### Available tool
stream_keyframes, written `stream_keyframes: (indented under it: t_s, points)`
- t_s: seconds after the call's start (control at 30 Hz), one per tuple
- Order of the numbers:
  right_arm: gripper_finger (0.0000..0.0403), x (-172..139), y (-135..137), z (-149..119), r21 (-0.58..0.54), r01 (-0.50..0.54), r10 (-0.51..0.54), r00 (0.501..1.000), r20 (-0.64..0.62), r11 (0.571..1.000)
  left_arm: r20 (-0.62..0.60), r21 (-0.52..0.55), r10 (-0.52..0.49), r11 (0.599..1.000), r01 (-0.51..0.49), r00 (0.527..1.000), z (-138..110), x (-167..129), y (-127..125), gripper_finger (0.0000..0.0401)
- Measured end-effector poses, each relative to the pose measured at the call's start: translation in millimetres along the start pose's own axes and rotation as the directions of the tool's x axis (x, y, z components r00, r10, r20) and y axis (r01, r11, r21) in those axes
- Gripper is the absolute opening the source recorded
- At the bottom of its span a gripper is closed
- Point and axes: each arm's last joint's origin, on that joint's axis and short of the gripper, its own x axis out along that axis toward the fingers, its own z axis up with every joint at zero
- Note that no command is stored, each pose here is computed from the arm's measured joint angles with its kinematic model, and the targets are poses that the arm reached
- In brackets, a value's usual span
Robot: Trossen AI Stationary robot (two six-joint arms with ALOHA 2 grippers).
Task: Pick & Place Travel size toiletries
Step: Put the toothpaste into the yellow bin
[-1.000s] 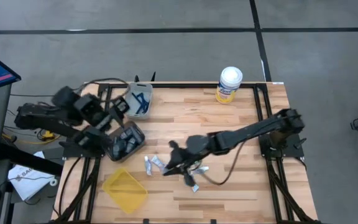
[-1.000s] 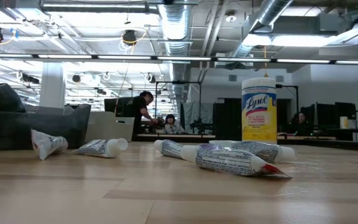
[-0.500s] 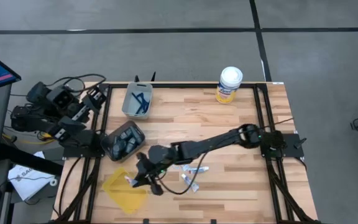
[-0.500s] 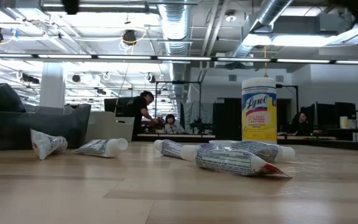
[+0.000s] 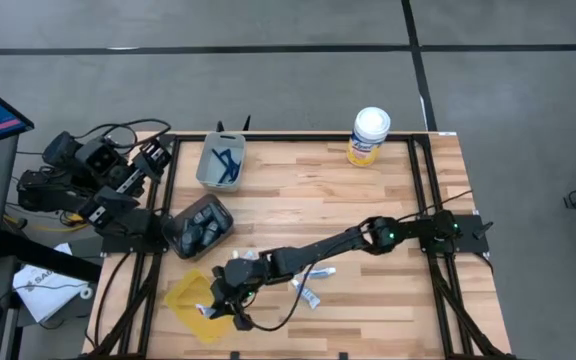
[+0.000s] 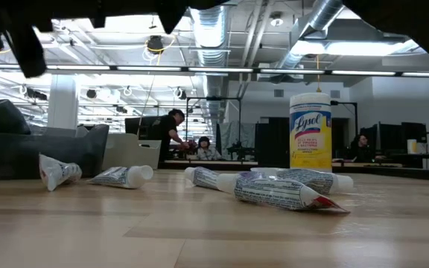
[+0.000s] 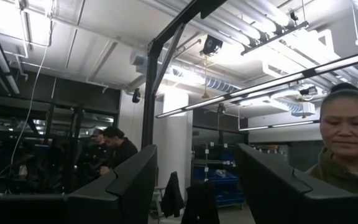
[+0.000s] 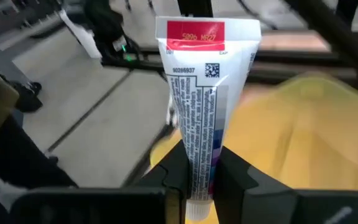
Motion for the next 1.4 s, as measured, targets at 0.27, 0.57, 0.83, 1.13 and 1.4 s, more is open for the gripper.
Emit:
stream_keyframes:
  t_s: [0.27, 0.57, 0.83, 1.13, 1.4]
  points:
    - [0.0087, -1.0, -2.9, -8.1, -0.131, 0.052, -0.063, 0.995, -0.083, 0.99, -0.002, 0.0, -0.004, 1.0, 0.004, 1.0, -0.2, 0.0, -0.1, 0.0213]
    - [0.0239, -10.6, -3.5, -0.4, -0.053, 0.043, -0.049, 0.992, -0.117, 0.998, -0.024, -0.008, 0.003, 1.0, -0.003, 1.0, -2.3, 0.0, 0.6, 0.0213]
    - [0.0266, -150.0, 31.9, 109.2, -0.046, 0.078, -0.085, 0.975, -0.206, 0.996, -0.267, -0.083, 0.091, 0.99, -0.117, 0.959, -28.9, -1.7, 8.9, 0.0213]
    - [0.0183, -346.8, 129.5, 169.1, -0.177, 0.258, -0.289, 0.94, -0.18, 0.95, -0.398, -0.101, 0.133, 0.977, -0.187, 0.908, -52.6, 7.1, 20.1, 0.0213]
    - [0.0067, -485.1, 202.0, 145.2, -0.065, 0.468, -0.472, 0.867, -0.163, 0.882, -0.535, 0.03, 0.325, 0.93, -0.367, 0.78, -88.1, 18.5, 41.1, 0.0213]
